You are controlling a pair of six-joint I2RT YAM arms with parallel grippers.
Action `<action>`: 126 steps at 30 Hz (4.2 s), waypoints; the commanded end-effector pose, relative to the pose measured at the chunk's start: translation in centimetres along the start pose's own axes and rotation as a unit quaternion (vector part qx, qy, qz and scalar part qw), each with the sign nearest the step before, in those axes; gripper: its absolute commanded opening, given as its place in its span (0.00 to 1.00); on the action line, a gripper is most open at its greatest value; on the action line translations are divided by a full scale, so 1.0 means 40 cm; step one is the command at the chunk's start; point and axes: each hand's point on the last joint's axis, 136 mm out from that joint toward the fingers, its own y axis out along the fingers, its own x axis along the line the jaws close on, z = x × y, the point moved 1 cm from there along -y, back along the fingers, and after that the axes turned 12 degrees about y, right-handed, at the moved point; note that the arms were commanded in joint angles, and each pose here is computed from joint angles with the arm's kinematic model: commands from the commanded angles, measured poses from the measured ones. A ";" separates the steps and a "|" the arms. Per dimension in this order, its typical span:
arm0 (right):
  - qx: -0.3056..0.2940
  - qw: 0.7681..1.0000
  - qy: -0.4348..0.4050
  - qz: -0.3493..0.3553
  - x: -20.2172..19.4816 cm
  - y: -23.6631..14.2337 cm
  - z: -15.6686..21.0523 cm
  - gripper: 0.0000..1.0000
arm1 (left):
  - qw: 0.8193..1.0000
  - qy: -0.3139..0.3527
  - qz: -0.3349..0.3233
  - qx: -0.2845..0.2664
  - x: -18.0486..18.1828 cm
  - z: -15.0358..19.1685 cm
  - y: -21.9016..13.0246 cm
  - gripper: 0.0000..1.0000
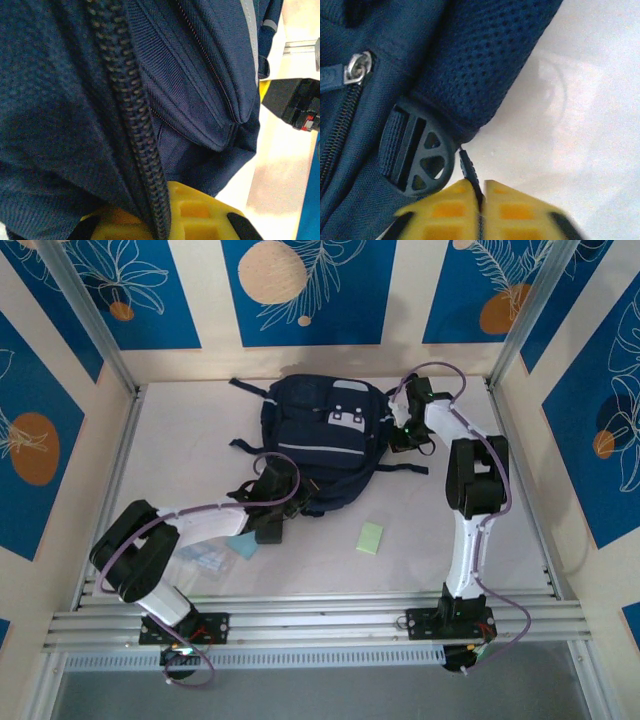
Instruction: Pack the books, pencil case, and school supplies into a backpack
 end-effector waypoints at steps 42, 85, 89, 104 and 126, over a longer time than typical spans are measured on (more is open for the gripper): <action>0.032 0.991 0.111 0.061 0.069 0.072 0.031 0.35 | 0.984 0.159 -0.053 0.059 0.090 -0.021 0.062 0.00; -0.084 0.986 0.038 -0.137 0.218 -0.027 -0.037 0.56 | 0.993 0.119 0.008 0.009 0.034 -0.225 0.031 0.56; -0.047 0.989 0.028 -0.138 0.248 0.009 0.006 0.62 | 0.994 0.111 0.019 0.015 0.028 -0.207 0.041 0.56; 0.045 0.974 0.018 -0.223 0.415 -0.022 0.162 0.61 | 0.993 0.114 -0.025 -0.006 0.041 -0.304 0.220 0.57; -0.104 0.969 0.216 -0.064 0.105 -0.211 0.149 0.59 | 0.973 0.229 -0.033 0.024 -0.036 -0.310 0.093 0.57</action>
